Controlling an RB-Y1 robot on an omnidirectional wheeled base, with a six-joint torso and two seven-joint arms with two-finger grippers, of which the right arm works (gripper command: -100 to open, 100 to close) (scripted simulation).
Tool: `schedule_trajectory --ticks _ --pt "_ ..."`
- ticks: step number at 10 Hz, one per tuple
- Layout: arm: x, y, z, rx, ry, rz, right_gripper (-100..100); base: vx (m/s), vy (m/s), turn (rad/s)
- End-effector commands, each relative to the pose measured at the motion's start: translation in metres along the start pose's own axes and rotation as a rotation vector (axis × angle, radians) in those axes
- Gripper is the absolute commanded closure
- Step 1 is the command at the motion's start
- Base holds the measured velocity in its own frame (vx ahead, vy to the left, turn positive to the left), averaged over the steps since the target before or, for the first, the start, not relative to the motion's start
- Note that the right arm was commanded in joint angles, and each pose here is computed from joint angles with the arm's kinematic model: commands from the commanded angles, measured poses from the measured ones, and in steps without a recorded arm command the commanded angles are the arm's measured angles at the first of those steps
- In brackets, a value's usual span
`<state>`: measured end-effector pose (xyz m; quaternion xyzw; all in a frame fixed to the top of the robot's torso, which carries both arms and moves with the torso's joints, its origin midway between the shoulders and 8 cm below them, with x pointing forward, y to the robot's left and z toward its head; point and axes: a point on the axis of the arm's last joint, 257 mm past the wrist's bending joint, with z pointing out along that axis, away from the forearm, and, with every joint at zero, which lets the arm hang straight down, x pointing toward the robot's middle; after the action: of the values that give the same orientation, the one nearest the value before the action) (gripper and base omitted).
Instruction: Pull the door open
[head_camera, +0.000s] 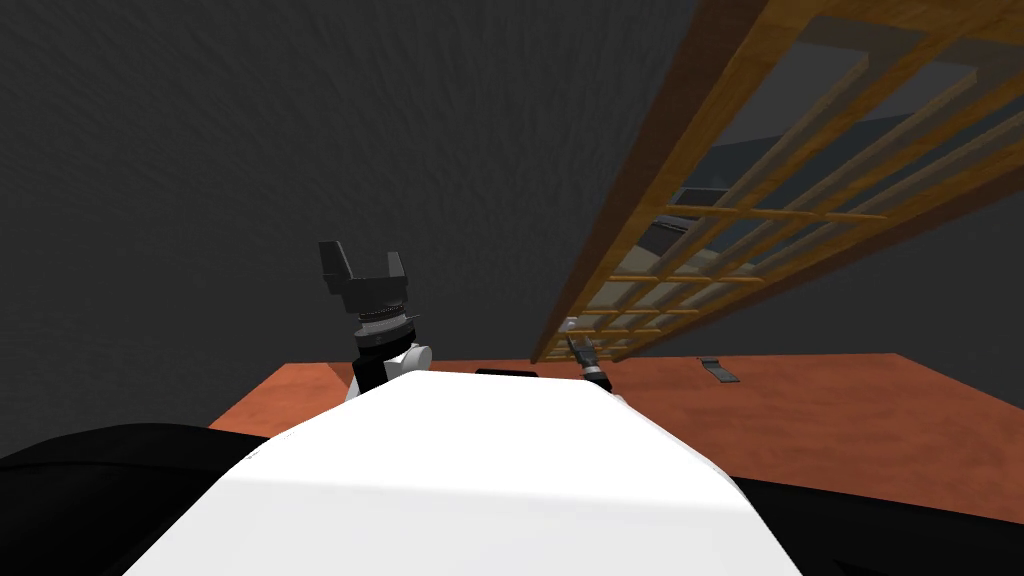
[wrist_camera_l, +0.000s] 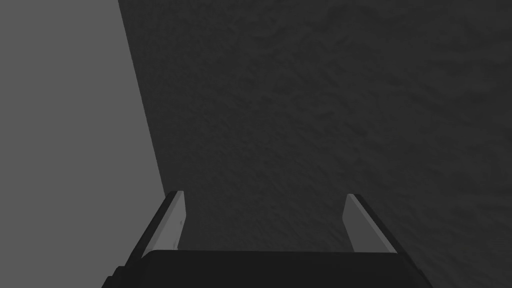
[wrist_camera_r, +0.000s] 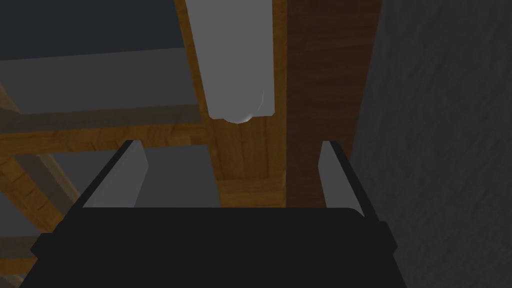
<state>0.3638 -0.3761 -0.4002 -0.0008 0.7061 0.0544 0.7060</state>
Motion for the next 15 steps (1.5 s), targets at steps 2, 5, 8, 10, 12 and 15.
schedule_trajectory --ticks 2,5,8,10,12,15 --pt "-0.0012 -0.0116 -0.0023 0.030 -0.003 -0.001 -100 0.220 0.041 0.108" --pt "-0.0005 -0.0116 -0.0035 0.031 -0.002 0.000 100 0.072 0.017 0.016" --pt "-0.0005 -0.0116 -0.0035 0.031 -0.002 0.000 100 -0.011 -0.011 0.004" --pt "-0.0005 -0.0116 -0.0035 0.031 -0.002 0.000 100 0.000 0.000 0.000" --pt "-0.0018 -0.0140 -0.0024 0.040 -0.007 0.051 100 -0.037 -0.017 0.051" --pt "-0.0030 -0.0148 -0.0008 0.047 -0.014 0.117 100 -0.039 -0.015 0.041"
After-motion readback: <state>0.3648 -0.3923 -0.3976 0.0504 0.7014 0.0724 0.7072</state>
